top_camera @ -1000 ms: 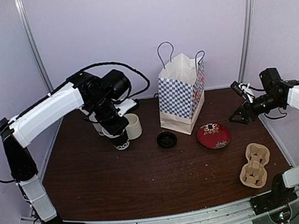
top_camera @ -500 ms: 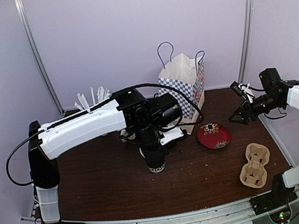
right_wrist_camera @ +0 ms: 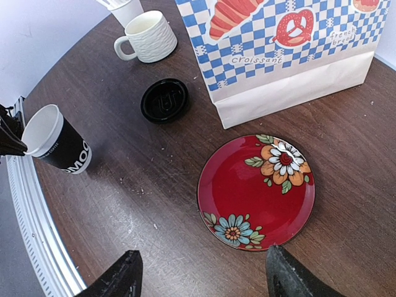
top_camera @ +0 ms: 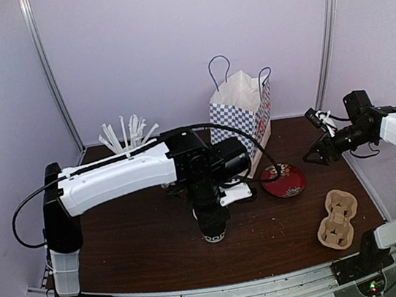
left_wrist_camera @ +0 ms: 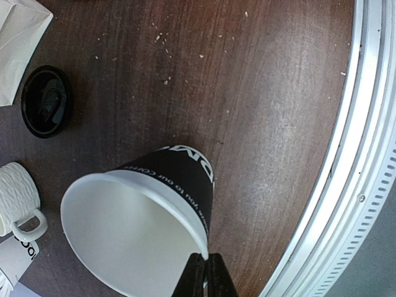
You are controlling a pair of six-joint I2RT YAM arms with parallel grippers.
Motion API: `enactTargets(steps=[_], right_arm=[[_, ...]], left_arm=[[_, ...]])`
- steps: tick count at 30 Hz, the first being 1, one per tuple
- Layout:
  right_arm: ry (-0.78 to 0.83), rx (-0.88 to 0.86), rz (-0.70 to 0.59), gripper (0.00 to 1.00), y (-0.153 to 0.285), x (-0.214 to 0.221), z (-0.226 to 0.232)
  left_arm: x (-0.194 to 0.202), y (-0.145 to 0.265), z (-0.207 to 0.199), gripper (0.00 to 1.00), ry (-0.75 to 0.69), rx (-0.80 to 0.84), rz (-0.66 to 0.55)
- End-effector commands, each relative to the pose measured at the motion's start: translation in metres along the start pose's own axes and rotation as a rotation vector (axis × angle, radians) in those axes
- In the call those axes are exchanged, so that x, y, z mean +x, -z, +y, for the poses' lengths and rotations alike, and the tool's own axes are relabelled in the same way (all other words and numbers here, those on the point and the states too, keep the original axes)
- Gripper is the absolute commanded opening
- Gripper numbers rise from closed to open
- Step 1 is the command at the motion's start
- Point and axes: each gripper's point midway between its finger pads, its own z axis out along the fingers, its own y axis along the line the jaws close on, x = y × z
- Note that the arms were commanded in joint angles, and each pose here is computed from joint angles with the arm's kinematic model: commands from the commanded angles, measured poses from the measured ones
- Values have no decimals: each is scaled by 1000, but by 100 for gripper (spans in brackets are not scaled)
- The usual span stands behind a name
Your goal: Pack the takeout coffee
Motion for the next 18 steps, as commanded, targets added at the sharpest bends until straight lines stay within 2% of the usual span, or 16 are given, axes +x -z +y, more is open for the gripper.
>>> enactTargets(steps=[1, 11, 16, 18], right_arm=[[13, 16, 10, 71, -2, 3, -4], [11, 11, 22, 71, -5, 5, -5], [13, 11, 24, 71, -5, 5, -4], [10, 11, 25, 71, -6, 6, -5]], left_arm=[[0, -15, -2, 0, -18, 14, 15], [8, -25, -4, 1, -15, 15, 48], [8, -24, -3, 23, -16, 10, 47], [7, -19, -5, 28, -15, 17, 33]])
